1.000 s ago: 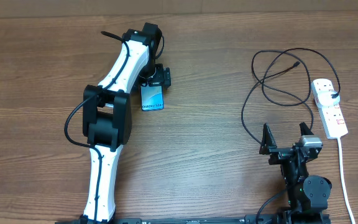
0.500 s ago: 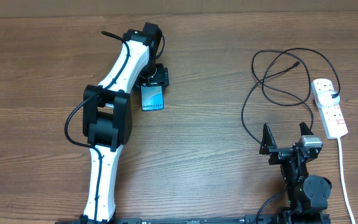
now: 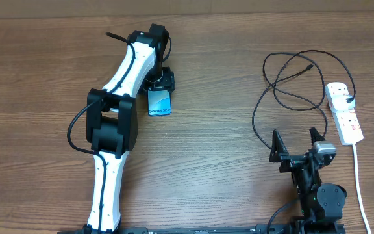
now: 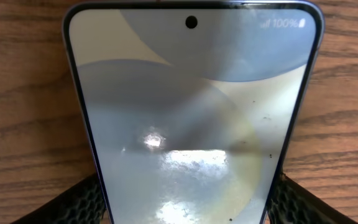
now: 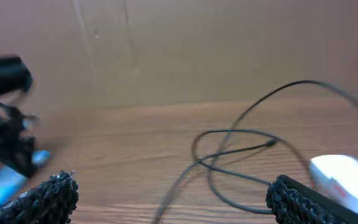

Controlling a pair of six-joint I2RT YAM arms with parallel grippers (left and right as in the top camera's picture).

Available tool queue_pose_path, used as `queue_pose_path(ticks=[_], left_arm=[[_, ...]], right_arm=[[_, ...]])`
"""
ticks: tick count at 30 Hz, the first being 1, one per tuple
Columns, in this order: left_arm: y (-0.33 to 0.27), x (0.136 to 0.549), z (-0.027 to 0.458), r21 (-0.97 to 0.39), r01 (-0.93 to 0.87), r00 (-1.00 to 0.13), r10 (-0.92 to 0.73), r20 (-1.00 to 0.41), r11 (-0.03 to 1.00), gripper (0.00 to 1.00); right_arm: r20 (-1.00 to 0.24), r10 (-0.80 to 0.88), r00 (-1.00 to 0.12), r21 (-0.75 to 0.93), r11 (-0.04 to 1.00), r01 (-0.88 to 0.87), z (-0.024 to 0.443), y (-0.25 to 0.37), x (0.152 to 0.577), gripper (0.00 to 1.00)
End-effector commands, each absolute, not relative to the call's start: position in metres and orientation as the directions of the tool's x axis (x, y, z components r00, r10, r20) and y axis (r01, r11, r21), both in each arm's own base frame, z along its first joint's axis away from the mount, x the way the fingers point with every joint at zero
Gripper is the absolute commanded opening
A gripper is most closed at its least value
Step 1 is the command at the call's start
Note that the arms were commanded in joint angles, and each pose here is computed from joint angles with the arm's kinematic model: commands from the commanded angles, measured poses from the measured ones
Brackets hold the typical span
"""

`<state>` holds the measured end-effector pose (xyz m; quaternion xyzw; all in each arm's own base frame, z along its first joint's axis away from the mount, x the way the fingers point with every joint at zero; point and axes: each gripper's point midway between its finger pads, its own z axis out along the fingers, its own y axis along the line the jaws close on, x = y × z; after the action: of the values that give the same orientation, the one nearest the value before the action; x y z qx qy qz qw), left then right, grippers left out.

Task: Plug charger to phone and switch on socket

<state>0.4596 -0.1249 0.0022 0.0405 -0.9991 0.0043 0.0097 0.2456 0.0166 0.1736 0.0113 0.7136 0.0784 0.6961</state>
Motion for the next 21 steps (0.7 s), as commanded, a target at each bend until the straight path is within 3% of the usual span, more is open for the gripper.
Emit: queue_pose_path(ticks=[1,7,21], left_arm=[[-0.121,0.452,-0.004,0.011,-0.049,-0.998,-0.049,0.048,0.999,0.68],[-0.126,0.455,0.004,-0.023,-0.021,-0.999,-0.02,0.034,1.0,0.68],[-0.157,0.464,0.101,-0.372,0.06,-0.995,0.024,-0.1,0.926,0.67]], right_arm=[[-0.952,0.301,-0.061,0.307,0.929,-0.209,0.177,0.037,0.242,1.0],[-0.955,0.294,-0.028,0.291,0.921,-0.258,0.2,0.044,0.237,1.0],[-0.954,0.284,-0.093,0.298,0.89,-0.345,0.29,0.061,0.203,1.0]])
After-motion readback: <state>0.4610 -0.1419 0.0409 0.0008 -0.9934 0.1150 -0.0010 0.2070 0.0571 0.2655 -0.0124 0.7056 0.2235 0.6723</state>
